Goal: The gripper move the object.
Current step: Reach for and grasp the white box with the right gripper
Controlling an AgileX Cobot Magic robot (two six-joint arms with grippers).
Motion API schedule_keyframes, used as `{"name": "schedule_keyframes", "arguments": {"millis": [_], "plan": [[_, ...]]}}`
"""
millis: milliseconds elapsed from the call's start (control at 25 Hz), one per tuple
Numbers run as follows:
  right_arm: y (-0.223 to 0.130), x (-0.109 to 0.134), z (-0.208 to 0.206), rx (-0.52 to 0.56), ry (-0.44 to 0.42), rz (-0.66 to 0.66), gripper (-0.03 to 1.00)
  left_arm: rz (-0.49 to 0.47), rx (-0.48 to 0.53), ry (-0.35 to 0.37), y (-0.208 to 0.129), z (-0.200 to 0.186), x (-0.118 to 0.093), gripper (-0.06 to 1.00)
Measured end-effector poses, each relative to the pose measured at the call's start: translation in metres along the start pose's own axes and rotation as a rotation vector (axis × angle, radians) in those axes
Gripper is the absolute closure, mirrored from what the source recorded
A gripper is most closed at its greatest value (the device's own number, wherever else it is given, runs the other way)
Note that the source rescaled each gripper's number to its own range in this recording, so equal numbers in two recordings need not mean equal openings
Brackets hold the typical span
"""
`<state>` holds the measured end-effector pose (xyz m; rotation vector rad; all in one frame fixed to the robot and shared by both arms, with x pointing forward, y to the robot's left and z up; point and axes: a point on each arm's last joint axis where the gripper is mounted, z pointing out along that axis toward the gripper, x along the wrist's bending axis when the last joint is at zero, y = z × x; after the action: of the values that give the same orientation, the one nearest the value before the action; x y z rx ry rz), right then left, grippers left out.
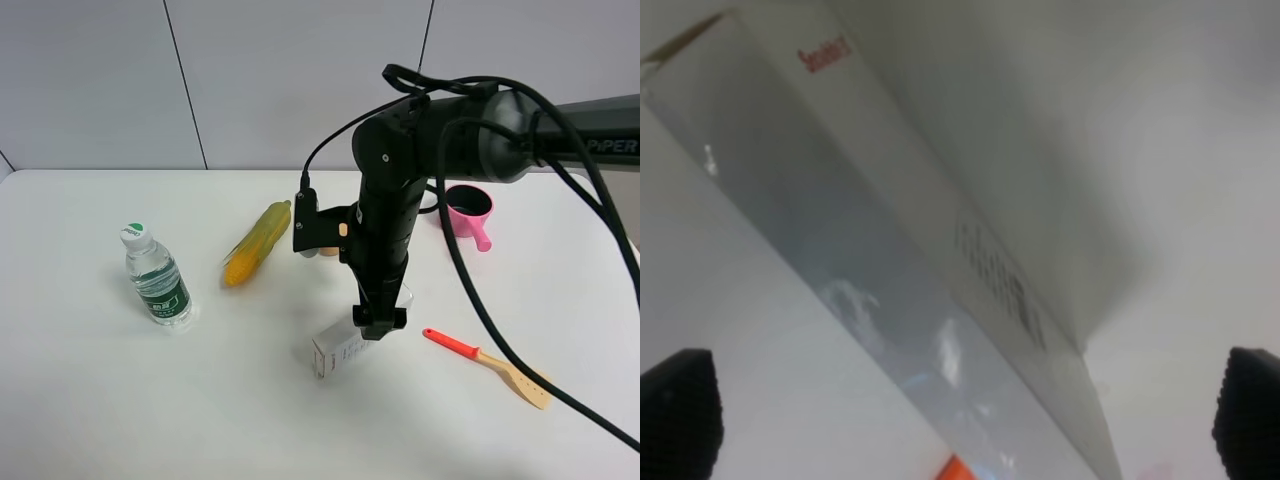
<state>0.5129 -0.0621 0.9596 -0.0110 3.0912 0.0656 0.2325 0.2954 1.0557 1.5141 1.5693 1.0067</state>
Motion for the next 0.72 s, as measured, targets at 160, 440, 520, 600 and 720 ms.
{"name": "schedule_keyframes", "arguments": {"millis": [160, 440, 520, 600, 720], "plan": [[0.004, 0.0, 0.012, 0.021, 0.004, -0.022, -0.03, 0.0, 0.0, 0.0, 0.0, 0.0, 0.0, -0.06], [0.011, 0.002, 0.031, 0.066, 0.005, -0.077, 0.0, 0.0, 0.0, 0.0, 0.0, 0.0, 0.0, -0.06], [0.011, 0.002, 0.035, 0.076, 0.008, -0.083, 0.0, 0.0, 0.0, 0.0, 0.0, 0.0, 0.0, -0.06], [0.01, 0.002, 0.036, 0.082, 0.004, -0.089, 0.0, 0.0, 0.0, 0.0, 0.0, 0.0, 0.0, -0.06], [0.011, 0.001, 0.039, 0.086, 0.0, -0.097, 0.01, 0.0, 0.0, 0.0, 0.0, 0.0, 0.0, -0.06]]}}
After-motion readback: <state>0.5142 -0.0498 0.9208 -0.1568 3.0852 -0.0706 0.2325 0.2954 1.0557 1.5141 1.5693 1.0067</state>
